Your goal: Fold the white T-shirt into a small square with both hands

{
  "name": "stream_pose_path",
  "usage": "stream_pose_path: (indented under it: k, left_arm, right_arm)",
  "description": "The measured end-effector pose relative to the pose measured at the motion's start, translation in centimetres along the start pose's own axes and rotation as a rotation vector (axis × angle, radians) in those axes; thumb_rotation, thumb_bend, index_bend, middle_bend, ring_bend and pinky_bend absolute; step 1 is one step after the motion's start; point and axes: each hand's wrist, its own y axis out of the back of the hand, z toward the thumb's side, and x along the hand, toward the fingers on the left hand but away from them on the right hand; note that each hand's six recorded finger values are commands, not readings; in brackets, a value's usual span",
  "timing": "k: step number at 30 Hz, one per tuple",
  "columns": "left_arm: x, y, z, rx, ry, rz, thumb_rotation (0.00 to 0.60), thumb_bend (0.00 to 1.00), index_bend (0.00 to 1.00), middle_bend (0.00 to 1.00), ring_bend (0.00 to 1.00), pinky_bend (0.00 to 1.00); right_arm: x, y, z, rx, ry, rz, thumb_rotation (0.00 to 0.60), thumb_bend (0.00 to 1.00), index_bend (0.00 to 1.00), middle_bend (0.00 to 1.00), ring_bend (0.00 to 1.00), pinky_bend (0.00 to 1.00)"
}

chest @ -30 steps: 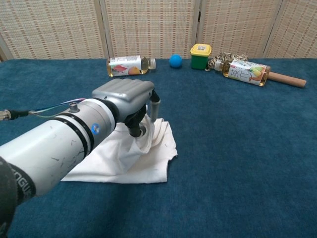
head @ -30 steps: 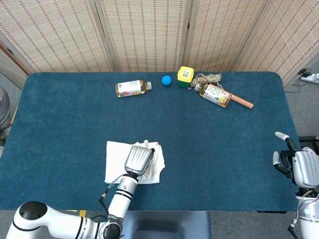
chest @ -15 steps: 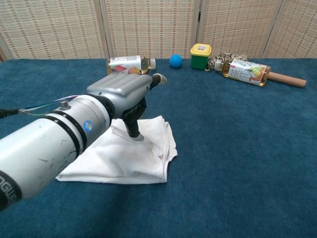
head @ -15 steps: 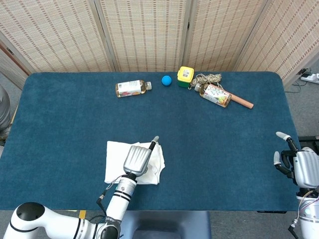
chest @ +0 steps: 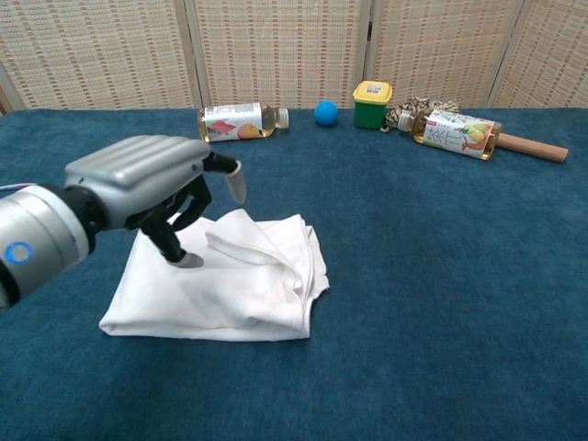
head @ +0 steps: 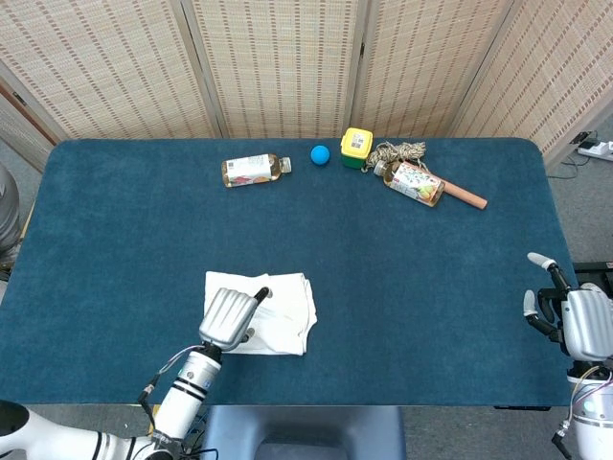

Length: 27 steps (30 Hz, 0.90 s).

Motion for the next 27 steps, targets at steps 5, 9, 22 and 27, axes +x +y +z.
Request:
stream_pose_path:
  k: [5, 9, 22, 27]
  left_arm:
    - [-1.8, -1.8, -3.1, 0.051, -0.001, -0.081, 0.6, 0.3, 0.46, 0.83, 0.79, 0.9]
    - [-2.2, -2.9, -4.0, 0.074, -0.001, -0.131, 0.6, 0.3, 0.43, 0.83, 0.78, 0.9]
    - [0.8, -4.1, -4.5, -0.005, 0.062, -0.206, 0.6, 0.32, 0.35, 0.83, 0.78, 0.9]
    - [2.2, -3.8, -3.6, -0.021, 0.063, -0.212, 0.6, 0.32, 0.34, 0.83, 0.78, 0.9]
  right_arm:
    - [-0.1, -0.1, 0.1, 0.001, 0.002, 0.003, 0.6, 0.53, 0.22, 0.94, 0.96, 1.0]
    - [-0.2, -0.2, 0.4, -0.001, 0.009, 0.003, 0.6, 0.53, 0.22, 0.94, 0.96, 1.0]
    - [-0.2, -0.1, 0.2, -0.002, -0.002, 0.001, 0.6, 0.53, 0.22, 0.94, 0.96, 1.0]
    - [0.0, -0.1, 0.0, -0.004, -0.009, -0.004, 0.6, 0.53, 0.22, 0.94, 0.96, 1.0]
